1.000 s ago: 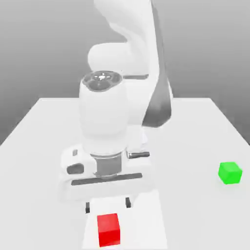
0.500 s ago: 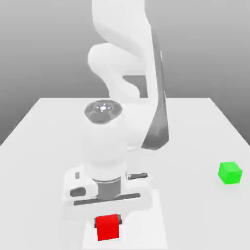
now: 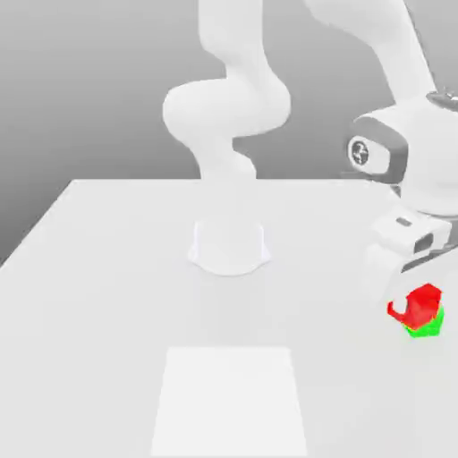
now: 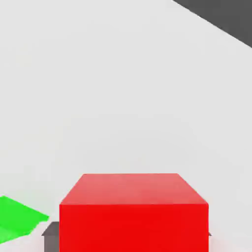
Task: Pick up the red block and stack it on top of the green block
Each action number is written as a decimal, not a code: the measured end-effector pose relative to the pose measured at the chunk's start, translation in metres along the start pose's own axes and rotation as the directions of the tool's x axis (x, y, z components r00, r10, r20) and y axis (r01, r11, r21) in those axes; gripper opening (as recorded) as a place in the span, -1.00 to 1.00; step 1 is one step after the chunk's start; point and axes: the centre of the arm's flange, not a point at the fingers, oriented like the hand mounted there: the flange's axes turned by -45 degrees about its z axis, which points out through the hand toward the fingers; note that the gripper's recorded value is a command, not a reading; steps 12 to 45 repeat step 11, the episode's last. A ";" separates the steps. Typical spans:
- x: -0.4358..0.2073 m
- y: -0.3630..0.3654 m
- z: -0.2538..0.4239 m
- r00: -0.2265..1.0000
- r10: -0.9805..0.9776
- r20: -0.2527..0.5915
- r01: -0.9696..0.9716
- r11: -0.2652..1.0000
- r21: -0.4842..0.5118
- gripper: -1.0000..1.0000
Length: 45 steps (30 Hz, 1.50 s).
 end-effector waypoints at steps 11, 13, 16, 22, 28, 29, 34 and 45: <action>-0.020 -0.041 0.061 1.000 -0.030 -0.003 0.030 0.999 -0.020 1.00; -0.020 -0.041 0.061 1.000 -0.030 -0.003 0.030 0.999 -0.020 1.00; -0.020 -0.041 0.061 1.000 -0.030 -0.003 0.030 0.999 -0.020 1.00; -0.020 -0.041 0.061 1.000 -0.030 -0.003 0.030 0.999 -0.020 1.00; -0.020 -0.041 0.061 1.000 -0.030 -0.003 0.030 0.999 -0.020 1.00; -0.020 -0.041 0.061 1.000 -0.030 -0.003 0.030 0.999 -0.020 1.00; -0.020 -0.041 0.061 1.000 -0.030 -0.003 0.030 0.999 -0.020 1.00; -0.020 -0.041 0.061 1.000 -0.030 -0.003 0.030 0.999 -0.020 1.00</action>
